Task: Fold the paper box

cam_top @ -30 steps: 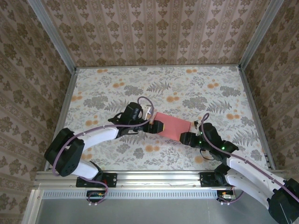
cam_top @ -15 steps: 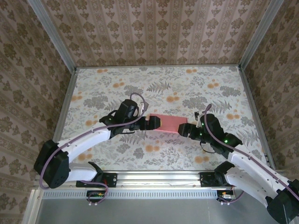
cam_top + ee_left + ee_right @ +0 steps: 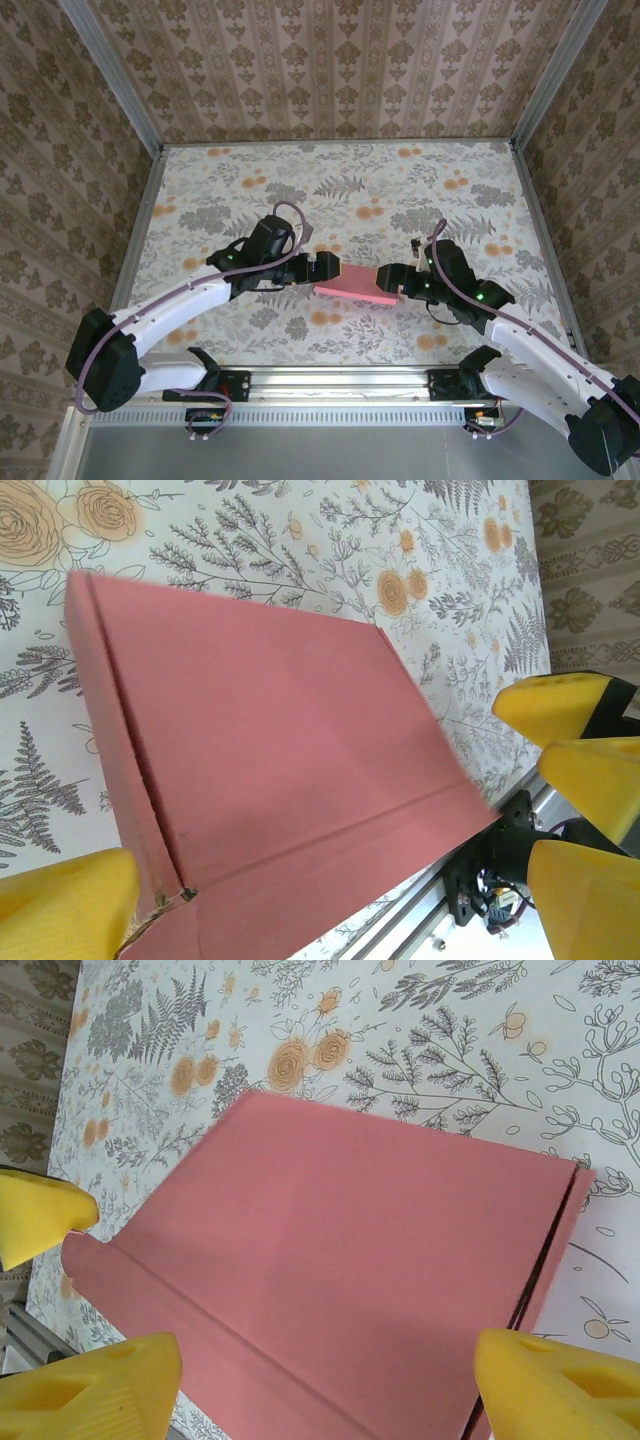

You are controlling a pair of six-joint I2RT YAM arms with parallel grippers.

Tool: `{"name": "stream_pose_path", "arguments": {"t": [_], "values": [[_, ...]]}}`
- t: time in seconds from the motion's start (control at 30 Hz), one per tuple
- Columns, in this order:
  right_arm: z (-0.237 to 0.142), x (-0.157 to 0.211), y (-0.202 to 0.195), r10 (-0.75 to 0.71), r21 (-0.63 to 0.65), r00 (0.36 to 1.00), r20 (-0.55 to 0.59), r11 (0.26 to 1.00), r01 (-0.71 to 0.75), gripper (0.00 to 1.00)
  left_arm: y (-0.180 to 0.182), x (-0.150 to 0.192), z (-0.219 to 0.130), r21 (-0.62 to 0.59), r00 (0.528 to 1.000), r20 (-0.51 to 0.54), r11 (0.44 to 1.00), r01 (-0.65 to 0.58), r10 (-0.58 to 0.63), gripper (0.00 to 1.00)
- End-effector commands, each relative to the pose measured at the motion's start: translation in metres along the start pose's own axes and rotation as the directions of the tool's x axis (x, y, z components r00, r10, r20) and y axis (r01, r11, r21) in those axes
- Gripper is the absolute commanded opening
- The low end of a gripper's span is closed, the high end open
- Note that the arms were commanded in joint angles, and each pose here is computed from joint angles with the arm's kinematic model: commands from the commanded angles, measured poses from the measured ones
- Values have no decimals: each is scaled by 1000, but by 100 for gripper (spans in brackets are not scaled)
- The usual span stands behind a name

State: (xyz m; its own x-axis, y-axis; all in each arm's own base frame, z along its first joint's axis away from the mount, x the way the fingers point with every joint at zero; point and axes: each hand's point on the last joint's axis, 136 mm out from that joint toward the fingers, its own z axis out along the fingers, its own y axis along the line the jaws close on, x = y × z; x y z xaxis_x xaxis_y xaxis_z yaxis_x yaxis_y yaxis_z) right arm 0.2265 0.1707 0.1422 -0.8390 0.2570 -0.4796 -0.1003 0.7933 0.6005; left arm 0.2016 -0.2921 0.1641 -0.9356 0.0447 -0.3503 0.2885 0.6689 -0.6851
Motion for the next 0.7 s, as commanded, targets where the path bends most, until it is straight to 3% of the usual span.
{"name": "stream_pose_path", "arguments": {"t": [0.0, 0.1, 0.3, 0.37, 0.47, 0.67], "values": [[-1, -4, 8, -13, -25, 1000, -9, 1000, 13, 79, -8, -5, -4, 17, 1000, 14, 1000, 11, -12, 100], [2, -2, 5, -18, -18, 1000, -13, 1000, 18, 79, -7, -3, 0, 21, 1000, 3, 1000, -12, 12, 100], [11, 19, -15, 14, 32, 997, -69, 999, -12, 83, 28, 8, 4, -115, 996, -37, 990, -86, 82, 100], [15, 28, -19, 32, 26, 996, -84, 999, -30, 87, 32, 7, 6, -116, 993, -37, 987, -115, 111, 100], [21, 41, -25, 58, 26, 993, -106, 998, -55, 99, 33, -1, 15, -90, 987, -38, 984, -156, 153, 100], [32, 66, -26, 73, 16, 981, -180, 997, -72, 100, 51, -8, 37, -118, 982, -107, 978, -170, 158, 100]]}}
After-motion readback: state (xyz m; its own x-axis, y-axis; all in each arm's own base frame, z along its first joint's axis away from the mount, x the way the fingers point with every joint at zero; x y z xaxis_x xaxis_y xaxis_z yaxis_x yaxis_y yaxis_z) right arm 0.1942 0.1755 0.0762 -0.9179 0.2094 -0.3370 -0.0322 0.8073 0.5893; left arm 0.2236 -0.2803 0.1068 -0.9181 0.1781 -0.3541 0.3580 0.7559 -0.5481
